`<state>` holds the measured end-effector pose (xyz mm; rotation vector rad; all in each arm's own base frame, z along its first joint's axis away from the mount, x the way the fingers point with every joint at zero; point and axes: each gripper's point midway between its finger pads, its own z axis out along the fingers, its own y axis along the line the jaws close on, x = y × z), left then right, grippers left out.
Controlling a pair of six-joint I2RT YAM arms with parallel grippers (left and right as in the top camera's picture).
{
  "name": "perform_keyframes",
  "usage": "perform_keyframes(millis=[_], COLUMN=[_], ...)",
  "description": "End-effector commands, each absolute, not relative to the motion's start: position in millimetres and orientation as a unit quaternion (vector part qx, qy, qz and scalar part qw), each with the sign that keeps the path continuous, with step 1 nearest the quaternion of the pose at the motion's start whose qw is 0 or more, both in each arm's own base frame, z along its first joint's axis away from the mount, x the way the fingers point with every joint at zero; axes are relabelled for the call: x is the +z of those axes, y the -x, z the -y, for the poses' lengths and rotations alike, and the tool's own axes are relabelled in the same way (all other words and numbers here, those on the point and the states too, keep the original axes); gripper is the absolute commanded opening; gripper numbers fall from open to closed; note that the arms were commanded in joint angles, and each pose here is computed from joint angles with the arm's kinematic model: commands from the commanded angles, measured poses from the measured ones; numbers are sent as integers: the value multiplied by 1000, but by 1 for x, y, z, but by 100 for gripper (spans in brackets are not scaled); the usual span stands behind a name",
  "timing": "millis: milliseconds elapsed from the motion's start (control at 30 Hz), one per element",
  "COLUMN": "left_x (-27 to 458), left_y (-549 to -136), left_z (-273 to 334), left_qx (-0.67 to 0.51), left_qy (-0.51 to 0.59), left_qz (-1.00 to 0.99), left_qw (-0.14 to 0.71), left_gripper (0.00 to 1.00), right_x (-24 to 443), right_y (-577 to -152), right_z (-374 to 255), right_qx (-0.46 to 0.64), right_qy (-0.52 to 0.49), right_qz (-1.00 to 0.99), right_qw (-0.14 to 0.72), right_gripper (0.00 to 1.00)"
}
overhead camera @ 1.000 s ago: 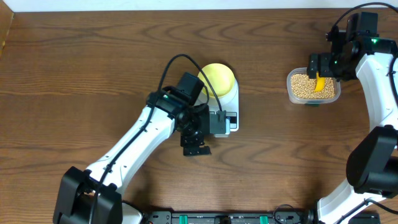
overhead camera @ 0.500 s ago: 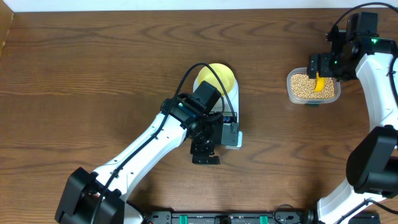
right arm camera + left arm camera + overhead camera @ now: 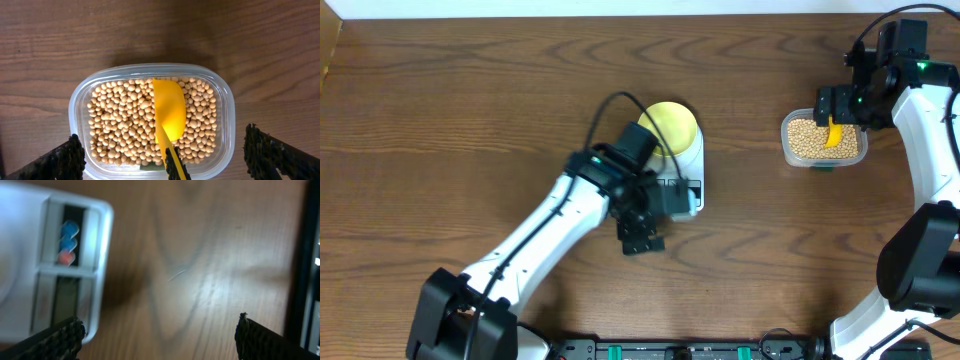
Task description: Scoop item into bowl and weigh 50g on scale
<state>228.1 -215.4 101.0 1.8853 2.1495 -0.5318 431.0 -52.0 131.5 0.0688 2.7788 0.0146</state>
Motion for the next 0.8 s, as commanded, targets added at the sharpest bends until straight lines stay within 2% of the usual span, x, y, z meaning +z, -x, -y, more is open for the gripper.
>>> perform_keyframes(millis=[0, 300, 600, 767], left_x=[96, 89, 88, 88], left_y=[-243, -253, -255, -268], left_z=[196, 168, 158, 157], left_qx=[-173, -114, -113, -116], left_qy=[-595, -588, -550, -473], left_qz=[-777, -796, -824, -869], left_qw=[110, 91, 80, 92], left_gripper=[98, 98, 98, 98], right_x=[146, 146, 146, 146], right_y=[-433, -433, -433, -433], right_z=[55, 55, 55, 55], right_qx=[-2, -2, -2, -2], right_qy=[-21, -21, -21, -21], right_qz=[-980, -980, -980, -980], right_qw=[198, 198, 198, 198], right_gripper=[99, 99, 99, 99])
